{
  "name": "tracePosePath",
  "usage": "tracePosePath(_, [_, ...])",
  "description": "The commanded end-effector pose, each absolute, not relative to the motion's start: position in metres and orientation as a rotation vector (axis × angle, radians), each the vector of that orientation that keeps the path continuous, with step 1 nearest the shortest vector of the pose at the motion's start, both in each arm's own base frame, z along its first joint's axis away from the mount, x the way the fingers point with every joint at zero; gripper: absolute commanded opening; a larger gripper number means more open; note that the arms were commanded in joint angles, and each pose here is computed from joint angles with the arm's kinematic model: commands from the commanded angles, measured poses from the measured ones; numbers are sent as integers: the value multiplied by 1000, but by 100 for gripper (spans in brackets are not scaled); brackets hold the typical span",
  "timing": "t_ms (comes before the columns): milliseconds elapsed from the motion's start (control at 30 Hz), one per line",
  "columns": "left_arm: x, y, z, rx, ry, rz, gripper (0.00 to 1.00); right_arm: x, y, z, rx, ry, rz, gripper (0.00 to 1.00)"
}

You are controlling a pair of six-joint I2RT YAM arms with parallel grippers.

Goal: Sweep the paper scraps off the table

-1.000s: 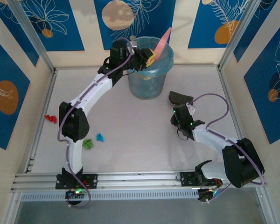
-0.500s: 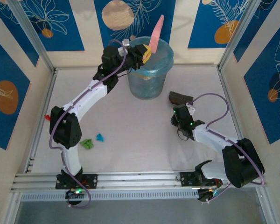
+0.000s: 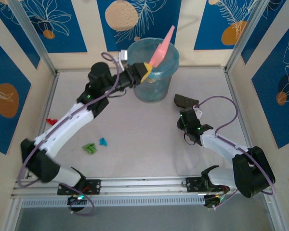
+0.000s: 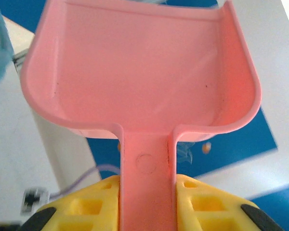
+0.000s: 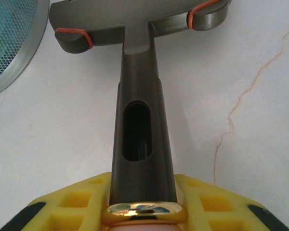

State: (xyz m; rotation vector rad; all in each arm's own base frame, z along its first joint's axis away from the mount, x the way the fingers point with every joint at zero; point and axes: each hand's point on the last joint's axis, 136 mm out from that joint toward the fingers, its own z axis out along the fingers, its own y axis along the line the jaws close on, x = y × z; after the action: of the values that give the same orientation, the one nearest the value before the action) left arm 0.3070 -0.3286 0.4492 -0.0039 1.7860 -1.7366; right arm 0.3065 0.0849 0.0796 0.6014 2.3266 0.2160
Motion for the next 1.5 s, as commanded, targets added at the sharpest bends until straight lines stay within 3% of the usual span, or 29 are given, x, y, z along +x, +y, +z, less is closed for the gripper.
tracePosePath(0, [270,-312,405,152,1882,-1458,0,306,88,88,582,2301,245,0])
tracePosePath(267, [178,-236,271,291,2138,-1026,0,301,97,92,569,2299,316,0])
tracePosePath(467, [152,-179,177,251,2292,-812,0,297,96,110,548,2237,304,0])
tracePosePath(600, [140,-175,135,266,2324,-842,0,292,92,124,532,2161,319,0])
tracePosePath(867, [134,-175,93,360,2319,-826,0,275,105,164,458,2083,430,0])
tracePosePath(1467, [124,-174,107,367,2253,-919,0,161,213,245,-103,2235,545,0])
